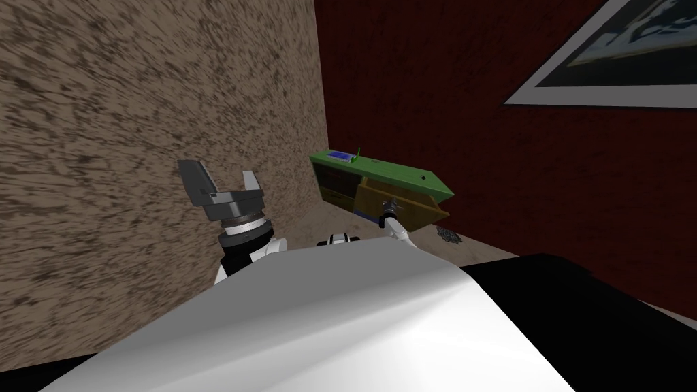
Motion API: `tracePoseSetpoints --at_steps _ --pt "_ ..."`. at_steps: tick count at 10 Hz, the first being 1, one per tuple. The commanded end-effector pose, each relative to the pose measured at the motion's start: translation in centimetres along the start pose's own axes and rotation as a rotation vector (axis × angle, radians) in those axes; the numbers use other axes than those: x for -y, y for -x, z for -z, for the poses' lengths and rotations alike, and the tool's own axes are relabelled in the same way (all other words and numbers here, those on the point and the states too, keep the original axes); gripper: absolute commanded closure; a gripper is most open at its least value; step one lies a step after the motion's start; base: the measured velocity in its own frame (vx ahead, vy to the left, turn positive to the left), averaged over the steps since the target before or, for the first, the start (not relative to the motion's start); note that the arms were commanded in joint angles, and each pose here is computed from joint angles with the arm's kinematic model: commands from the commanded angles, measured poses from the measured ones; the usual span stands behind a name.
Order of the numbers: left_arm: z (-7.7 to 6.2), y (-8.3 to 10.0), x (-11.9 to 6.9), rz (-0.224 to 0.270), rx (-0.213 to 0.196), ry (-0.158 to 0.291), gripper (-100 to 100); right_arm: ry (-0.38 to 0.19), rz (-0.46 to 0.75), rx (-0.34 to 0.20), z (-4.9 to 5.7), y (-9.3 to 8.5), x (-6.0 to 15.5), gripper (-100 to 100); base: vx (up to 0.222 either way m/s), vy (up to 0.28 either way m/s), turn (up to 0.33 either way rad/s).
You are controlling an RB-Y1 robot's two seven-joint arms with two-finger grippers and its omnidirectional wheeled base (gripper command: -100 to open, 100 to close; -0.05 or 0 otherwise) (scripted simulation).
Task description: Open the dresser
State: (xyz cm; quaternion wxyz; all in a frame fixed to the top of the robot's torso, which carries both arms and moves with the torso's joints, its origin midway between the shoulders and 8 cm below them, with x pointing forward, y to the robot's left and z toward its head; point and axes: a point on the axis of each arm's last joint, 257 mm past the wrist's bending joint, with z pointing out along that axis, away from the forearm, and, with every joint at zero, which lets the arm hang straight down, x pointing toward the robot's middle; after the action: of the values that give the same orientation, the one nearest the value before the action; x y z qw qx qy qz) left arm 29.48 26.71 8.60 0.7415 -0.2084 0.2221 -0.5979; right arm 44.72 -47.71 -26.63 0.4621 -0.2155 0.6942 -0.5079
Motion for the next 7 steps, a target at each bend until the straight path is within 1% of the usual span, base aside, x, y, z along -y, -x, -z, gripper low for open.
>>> tracePoseSetpoints --at_steps 1,2,3,4,7 --pt "0.0 0.0 0.0 0.000 0.000 0.000 0 0.001 -0.004 0.028 -1.2 0.9 1.8 -100 0.002 0.066 -0.067" --pt "0.0 0.0 0.0 0.000 0.000 0.000 0 0.003 -0.005 0.038 -1.6 1.2 2.5 -100 -0.006 0.066 -0.071" --pt "0.0 0.0 0.0 0.000 0.000 0.000 0 0.016 0.003 0.020 -0.9 0.2 1.5 -100 0.003 0.026 -0.020" --pt "0.0 0.0 0.0 0.000 0.000 0.000 0 0.022 0.007 0.017 -0.8 0.0 1.4 0 0.000 0.000 0.000" --pt "0.0 0.0 0.0 0.000 0.000 0.000 0 0.037 0.010 0.009 -0.5 -0.4 0.5 0 0.000 0.000 0.000"
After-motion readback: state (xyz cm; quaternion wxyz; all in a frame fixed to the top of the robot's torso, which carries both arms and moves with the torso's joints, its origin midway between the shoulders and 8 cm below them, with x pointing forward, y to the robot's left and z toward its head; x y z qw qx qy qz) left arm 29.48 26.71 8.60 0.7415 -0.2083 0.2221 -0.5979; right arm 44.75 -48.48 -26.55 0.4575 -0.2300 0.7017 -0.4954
